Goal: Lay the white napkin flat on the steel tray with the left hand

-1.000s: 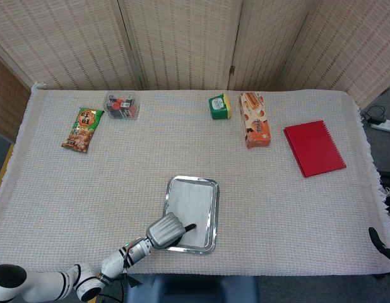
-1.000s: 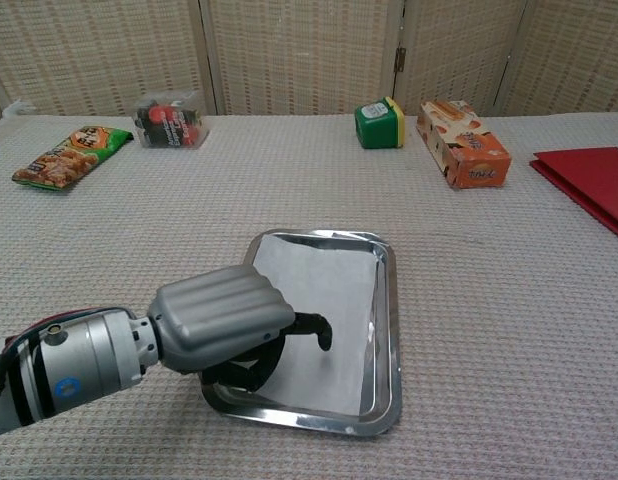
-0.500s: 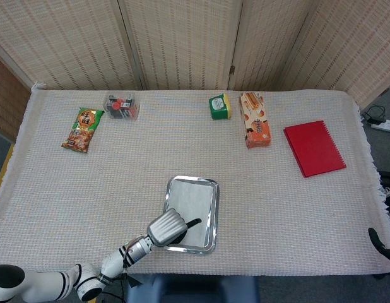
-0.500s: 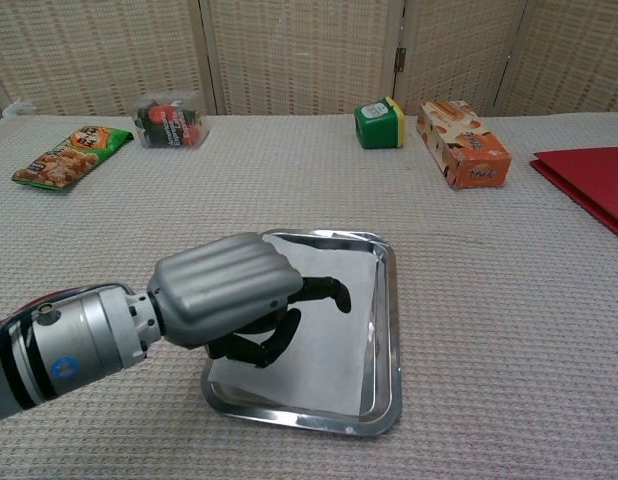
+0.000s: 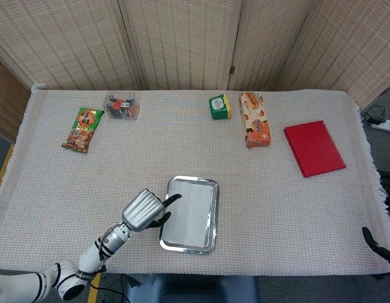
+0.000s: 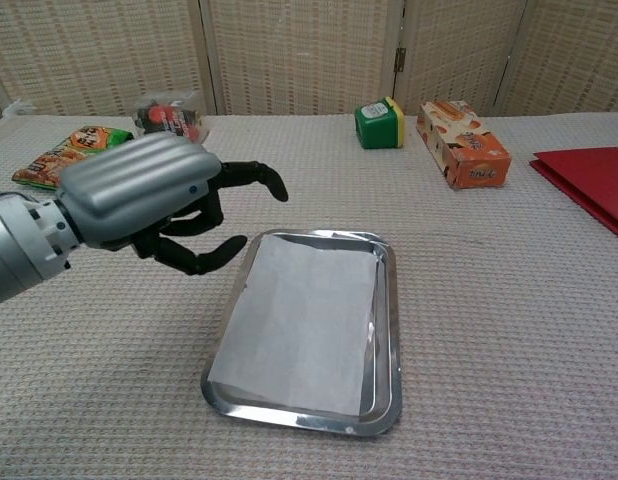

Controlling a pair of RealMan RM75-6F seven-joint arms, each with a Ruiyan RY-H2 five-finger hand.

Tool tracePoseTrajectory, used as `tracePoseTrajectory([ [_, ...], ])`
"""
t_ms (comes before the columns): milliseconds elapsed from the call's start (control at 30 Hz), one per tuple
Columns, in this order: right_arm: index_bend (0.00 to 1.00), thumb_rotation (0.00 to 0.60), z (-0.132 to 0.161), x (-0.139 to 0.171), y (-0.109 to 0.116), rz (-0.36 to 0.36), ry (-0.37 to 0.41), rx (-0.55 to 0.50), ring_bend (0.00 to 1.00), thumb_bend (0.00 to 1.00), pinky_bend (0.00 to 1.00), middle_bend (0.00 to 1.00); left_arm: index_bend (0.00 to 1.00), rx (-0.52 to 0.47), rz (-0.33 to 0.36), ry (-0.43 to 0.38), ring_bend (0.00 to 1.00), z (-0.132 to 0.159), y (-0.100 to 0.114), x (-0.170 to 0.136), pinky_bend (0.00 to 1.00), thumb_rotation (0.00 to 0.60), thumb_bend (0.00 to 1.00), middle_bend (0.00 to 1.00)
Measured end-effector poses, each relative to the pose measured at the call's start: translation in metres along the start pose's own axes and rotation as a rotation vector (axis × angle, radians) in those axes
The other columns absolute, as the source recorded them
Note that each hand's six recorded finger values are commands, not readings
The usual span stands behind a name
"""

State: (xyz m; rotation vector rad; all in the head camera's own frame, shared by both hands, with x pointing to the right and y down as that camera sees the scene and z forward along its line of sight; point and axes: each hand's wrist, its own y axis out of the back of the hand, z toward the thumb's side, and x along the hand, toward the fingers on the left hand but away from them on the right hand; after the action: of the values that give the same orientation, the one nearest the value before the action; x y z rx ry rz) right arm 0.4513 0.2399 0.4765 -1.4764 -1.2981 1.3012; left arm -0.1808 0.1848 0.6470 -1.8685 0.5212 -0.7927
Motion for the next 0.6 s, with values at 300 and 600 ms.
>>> tracePoseTrajectory([
  [300,0.0,0.6,0.002,-0.002,-0.005,0.006,0.001,0.006,0.0,0.34,0.0,0.0,0.3,0.017,-0.079,0.004,1.0,-0.002,-0.013,-0.02,1.0,0.436,0.53,1.0],
  [600,0.0,0.6,0.0,-0.001,0.002,-0.01,0.001,-0.008,0.0,0.34,0.0,0.0,0.34,0.045,-0.215,-0.063,1.0,0.02,-0.045,-0.028,1.0,0.389,0.71,1.0],
])
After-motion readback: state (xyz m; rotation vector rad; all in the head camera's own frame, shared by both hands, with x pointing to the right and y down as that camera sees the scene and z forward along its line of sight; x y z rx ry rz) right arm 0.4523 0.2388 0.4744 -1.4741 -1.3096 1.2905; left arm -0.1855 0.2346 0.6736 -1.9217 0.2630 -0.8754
